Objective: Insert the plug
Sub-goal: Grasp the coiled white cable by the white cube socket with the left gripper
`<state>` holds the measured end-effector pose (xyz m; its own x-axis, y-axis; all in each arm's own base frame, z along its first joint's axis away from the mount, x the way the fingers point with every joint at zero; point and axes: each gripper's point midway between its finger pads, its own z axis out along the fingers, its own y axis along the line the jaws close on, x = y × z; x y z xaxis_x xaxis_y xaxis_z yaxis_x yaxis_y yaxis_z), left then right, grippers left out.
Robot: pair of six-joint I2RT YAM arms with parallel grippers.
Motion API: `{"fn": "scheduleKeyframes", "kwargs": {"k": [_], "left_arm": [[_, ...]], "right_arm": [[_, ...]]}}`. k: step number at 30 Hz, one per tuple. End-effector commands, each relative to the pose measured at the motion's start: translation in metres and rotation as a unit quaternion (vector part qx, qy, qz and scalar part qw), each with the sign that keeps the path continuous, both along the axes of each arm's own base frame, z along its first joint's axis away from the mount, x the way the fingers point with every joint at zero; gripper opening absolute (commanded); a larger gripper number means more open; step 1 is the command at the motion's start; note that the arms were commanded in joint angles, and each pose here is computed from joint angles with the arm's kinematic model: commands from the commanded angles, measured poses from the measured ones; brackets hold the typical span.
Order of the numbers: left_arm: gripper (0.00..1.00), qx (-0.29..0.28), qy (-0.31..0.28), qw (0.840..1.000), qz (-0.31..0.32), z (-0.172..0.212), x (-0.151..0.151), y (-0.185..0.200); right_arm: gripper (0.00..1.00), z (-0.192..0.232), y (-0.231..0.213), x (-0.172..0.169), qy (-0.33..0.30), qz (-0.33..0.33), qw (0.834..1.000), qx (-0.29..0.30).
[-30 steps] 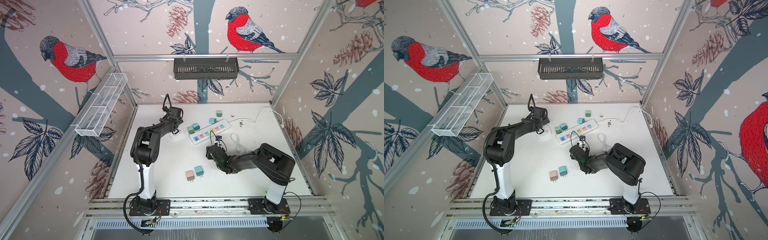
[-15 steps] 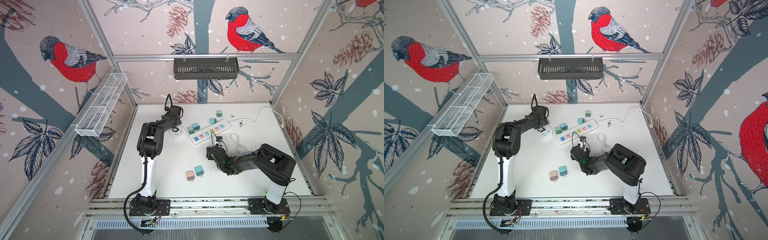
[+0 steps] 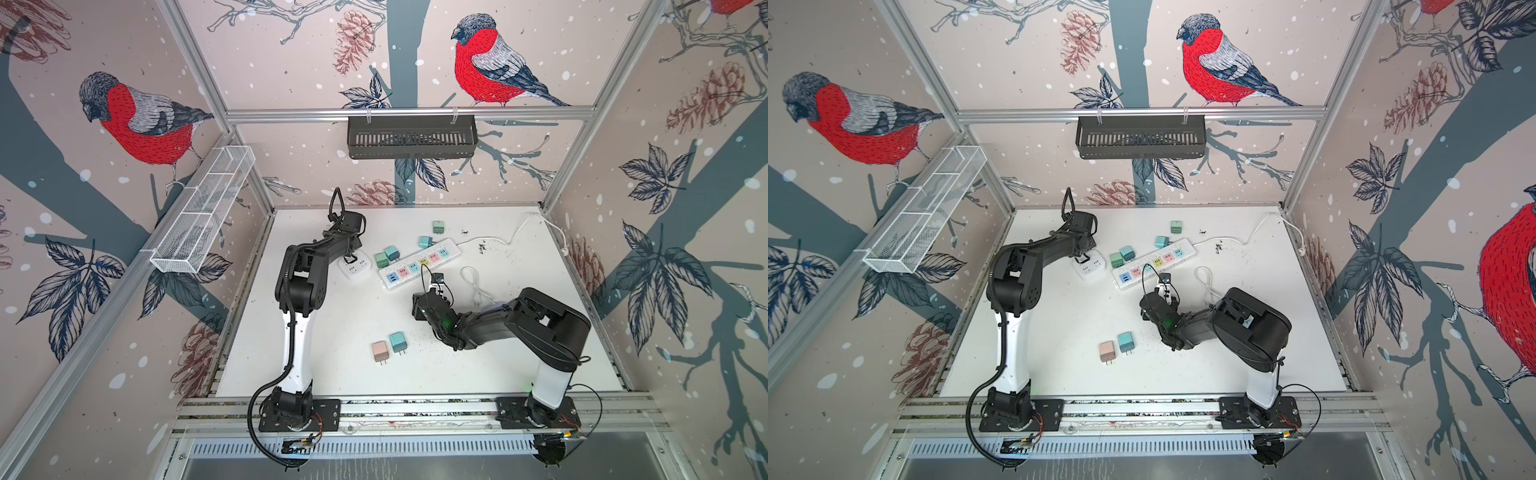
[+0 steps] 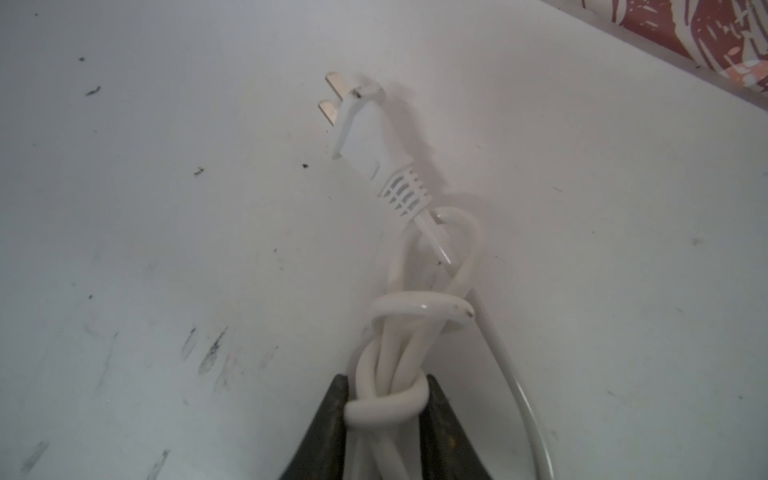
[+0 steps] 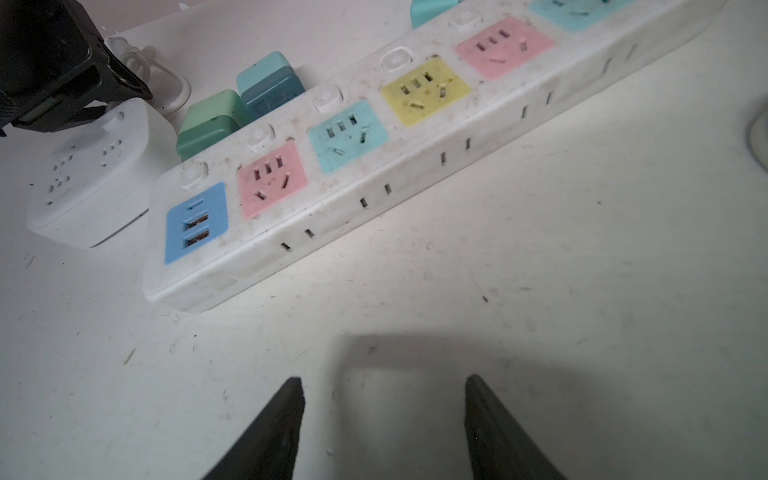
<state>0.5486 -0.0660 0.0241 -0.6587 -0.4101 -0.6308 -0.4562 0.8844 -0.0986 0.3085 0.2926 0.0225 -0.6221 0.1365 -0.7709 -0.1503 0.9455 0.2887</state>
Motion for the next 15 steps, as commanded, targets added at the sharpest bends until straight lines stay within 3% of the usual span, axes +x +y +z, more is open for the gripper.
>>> {"fn": "scheduleKeyframes", "kwargs": {"k": [1, 7, 15], "left_arm": [[0.00, -0.015, 0.027, 0.999, -0.012, -0.004, -0.016, -0.004], [0.00, -0.009, -0.001, 1.000, -0.014, 0.025, -0.024, -0.005], [0.00, 0.086, -0.090, 0.990, 0.061, 0.118, -0.073, 0.002]], "right_arm": [[0.62, -0.037, -0.010, -0.026, 0.080, 0.025, 0.996, -0.042], [0.61, -0.036, -0.011, -0.028, 0.079, 0.027, 0.996, -0.039], [0.61, -0.022, -0.014, -0.029, 0.057, 0.027, 0.998, -0.023]]}}
